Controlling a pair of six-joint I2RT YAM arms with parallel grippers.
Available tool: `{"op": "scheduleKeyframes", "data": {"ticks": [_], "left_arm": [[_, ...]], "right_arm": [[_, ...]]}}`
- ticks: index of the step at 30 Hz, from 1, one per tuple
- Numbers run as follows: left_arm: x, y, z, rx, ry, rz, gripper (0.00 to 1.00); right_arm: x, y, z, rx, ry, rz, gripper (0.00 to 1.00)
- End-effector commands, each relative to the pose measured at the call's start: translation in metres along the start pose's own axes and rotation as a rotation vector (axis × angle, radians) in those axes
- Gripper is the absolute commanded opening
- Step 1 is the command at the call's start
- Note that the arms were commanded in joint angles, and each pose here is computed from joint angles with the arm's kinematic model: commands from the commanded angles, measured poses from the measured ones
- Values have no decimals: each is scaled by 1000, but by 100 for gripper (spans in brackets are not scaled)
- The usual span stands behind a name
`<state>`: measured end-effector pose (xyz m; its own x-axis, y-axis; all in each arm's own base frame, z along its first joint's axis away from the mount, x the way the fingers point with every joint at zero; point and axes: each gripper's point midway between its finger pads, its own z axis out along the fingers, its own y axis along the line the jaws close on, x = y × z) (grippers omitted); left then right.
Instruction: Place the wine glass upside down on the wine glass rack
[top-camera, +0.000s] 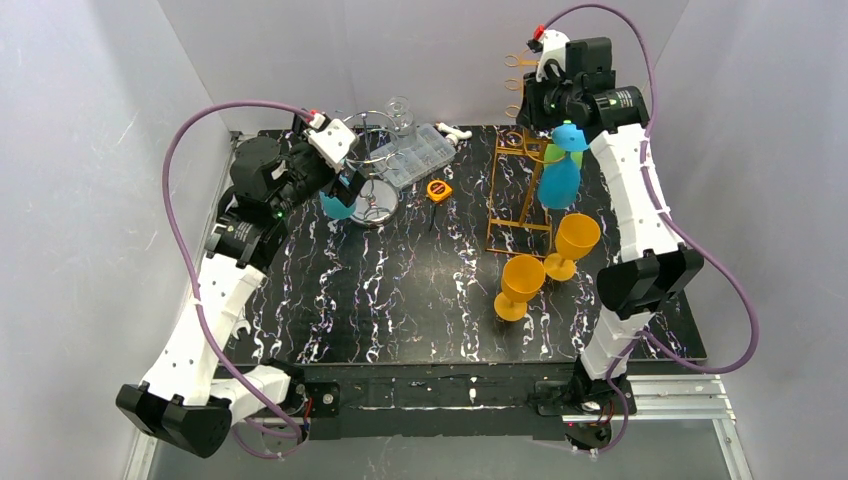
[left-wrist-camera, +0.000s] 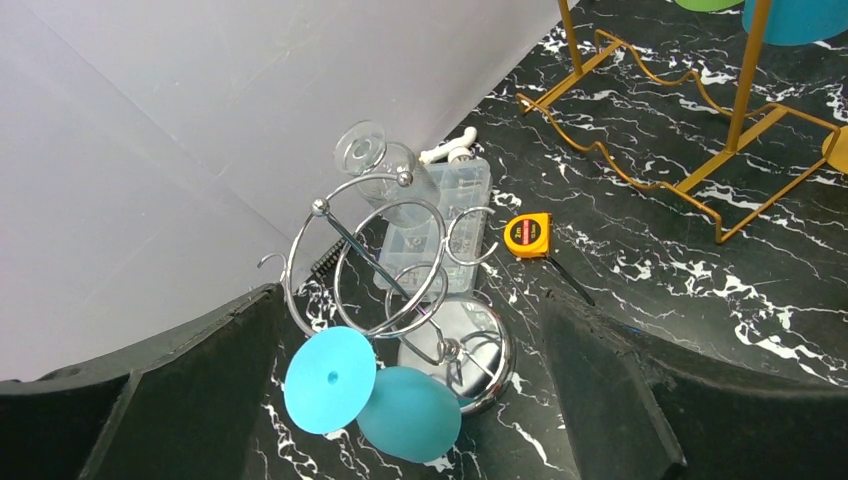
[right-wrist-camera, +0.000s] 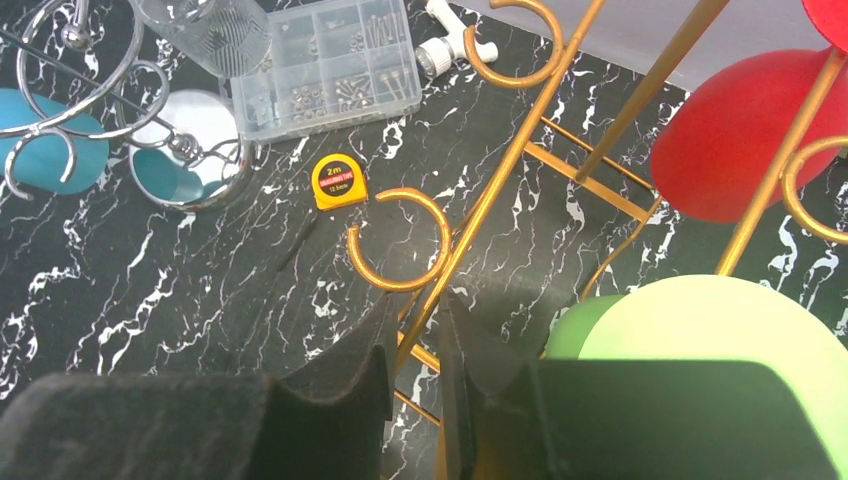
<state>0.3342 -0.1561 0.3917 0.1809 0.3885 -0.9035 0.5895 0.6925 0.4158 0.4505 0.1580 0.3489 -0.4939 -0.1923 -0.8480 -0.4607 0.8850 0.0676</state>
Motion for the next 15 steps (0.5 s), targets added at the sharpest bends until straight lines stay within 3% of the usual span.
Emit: {"op": "scheduleKeyframes", "data": {"ticks": [1, 3, 6, 8, 10, 15], "left_arm": [[-11, 3, -1, 13, -5, -32, 98], [-10, -1, -1, 27, -5, -44, 98], [-6, -3, 1, 33, -3, -54, 98], [-3, -4, 2, 32, 8, -63, 98], [-4, -6, 0, 45, 6, -64, 98], [2, -7, -2, 32, 18, -57, 98]], "right_arm": [[7, 11, -22, -56, 19, -62, 1], [5, 10, -27, -45, 8, -56, 6], [1, 10, -31, -32, -10, -32, 34], [-3, 8, -33, -12, -22, -16, 60], [-15, 1, -37, 36, -59, 13, 76], [-48, 9, -55, 18, -174, 46, 78]]}}
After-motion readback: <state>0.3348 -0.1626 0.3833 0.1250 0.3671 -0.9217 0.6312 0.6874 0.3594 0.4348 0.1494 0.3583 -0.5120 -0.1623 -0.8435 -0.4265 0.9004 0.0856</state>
